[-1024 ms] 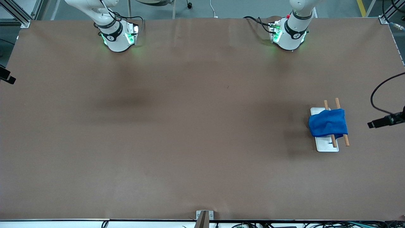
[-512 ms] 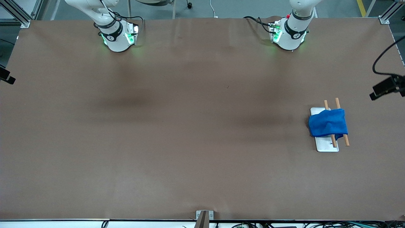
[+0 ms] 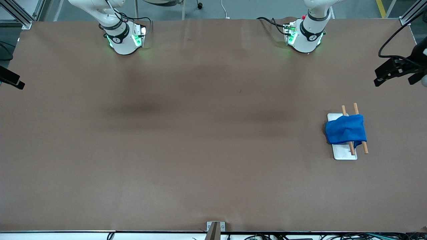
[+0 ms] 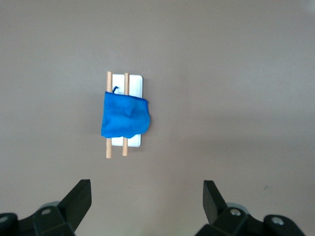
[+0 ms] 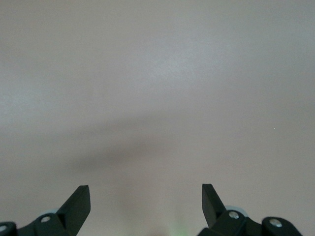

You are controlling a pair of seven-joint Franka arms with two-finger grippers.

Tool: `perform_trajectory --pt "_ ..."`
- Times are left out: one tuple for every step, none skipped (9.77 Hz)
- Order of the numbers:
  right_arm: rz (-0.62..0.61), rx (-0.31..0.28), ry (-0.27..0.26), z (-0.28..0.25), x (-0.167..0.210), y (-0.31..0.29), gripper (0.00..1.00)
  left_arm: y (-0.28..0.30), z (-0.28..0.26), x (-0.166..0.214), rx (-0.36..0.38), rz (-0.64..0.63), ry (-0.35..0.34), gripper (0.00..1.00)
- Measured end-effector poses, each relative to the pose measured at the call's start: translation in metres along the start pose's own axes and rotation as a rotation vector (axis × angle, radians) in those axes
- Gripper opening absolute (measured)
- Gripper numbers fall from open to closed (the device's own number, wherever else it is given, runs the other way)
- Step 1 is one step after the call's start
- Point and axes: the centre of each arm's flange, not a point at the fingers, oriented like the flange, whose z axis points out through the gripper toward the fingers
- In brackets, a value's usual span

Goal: Right arm passes towel to left arm to hang

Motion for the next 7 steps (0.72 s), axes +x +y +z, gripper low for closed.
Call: perform_trajectory --pt "0.001 0.000 0.000 0.000 0.000 0.000 1.00 0.005 0.006 -0.006 0.002 0.013 -0.016 1.00" --pt "0.001 0.000 0.000 0.000 0.000 0.000 1.00 0.013 0.008 -0.015 0.006 0.026 -0.025 1.00" --pt "0.001 0.000 0.000 0.000 0.000 0.001 1.00 0.021 0.008 -0.023 0.011 0.039 -0.028 1.00" --pt "0.002 0.000 0.000 0.000 0.000 0.001 1.00 0.025 0.007 -0.029 0.013 0.045 -0.028 1.00" --pt "0.002 0.000 -0.001 0.000 0.000 0.001 1.00 0.024 0.006 -0.033 0.013 0.047 -0.028 1.00" --pt "0.002 0.000 -0.001 0.000 0.000 0.001 1.00 0.020 0.007 -0.033 0.012 0.044 -0.030 1.00" --pt "0.002 0.000 -0.001 0.000 0.000 0.001 1.00 0.016 0.007 -0.032 0.012 0.042 -0.031 1.00"
